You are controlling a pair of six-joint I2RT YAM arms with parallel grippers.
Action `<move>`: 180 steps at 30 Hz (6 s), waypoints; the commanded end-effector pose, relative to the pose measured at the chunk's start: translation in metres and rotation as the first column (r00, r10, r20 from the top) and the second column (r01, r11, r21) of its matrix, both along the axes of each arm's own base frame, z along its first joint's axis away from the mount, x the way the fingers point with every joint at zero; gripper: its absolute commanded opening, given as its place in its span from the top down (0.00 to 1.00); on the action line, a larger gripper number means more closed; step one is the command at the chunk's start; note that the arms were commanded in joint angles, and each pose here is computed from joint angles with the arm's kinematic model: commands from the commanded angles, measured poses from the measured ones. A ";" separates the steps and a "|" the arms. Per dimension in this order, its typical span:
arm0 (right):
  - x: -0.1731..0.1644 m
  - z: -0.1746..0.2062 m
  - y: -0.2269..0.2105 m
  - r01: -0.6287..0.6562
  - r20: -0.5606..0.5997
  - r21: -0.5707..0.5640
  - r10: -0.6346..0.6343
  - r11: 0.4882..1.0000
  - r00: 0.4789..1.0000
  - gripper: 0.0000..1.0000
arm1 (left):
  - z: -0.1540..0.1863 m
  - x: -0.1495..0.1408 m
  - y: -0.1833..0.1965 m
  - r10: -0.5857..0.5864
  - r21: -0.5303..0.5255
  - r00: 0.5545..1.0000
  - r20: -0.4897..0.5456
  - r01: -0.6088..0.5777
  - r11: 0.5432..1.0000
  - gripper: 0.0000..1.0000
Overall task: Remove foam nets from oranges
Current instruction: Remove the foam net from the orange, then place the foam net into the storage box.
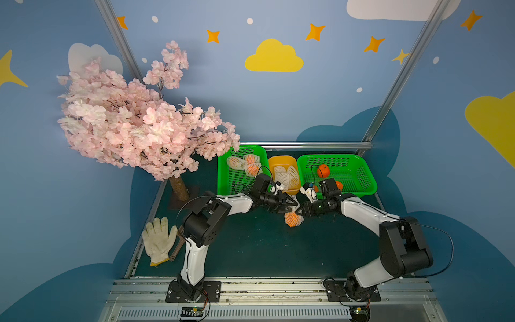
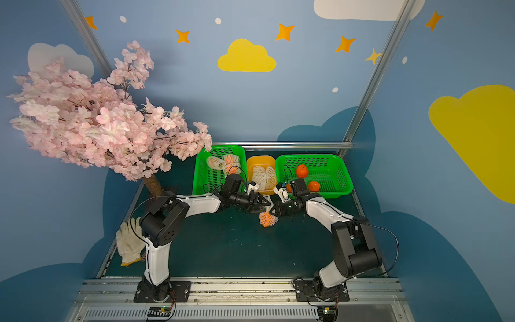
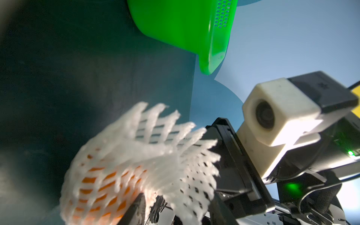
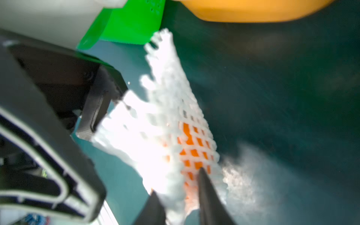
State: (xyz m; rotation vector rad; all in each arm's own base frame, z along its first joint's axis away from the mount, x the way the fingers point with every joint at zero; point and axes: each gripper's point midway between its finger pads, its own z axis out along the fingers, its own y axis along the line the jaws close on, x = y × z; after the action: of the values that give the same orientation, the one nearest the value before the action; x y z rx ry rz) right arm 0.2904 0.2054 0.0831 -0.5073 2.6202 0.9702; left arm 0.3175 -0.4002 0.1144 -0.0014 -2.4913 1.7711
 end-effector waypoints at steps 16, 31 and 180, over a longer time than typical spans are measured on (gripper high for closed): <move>-0.003 0.043 0.008 0.079 -0.052 0.167 -0.071 0.983 0.996 1.00 | 0.057 0.003 0.029 0.046 -0.110 0.985 0.169 -0.027 0.994 0.40; -0.009 0.053 0.004 0.124 -0.155 0.287 -0.081 0.950 0.985 1.00 | 0.006 0.013 0.036 0.075 0.034 0.979 0.190 -0.083 0.996 0.41; 0.135 0.151 0.017 0.227 0.167 -0.261 -0.188 0.938 0.968 0.21 | 0.076 0.043 0.094 0.122 0.121 0.921 0.370 -0.178 0.976 0.29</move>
State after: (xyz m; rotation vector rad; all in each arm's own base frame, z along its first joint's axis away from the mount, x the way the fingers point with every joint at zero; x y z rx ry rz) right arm 0.4457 0.2209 0.2192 -0.2947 2.6443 0.4132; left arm 0.3556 -0.3048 0.1773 -0.0879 -2.9609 1.7169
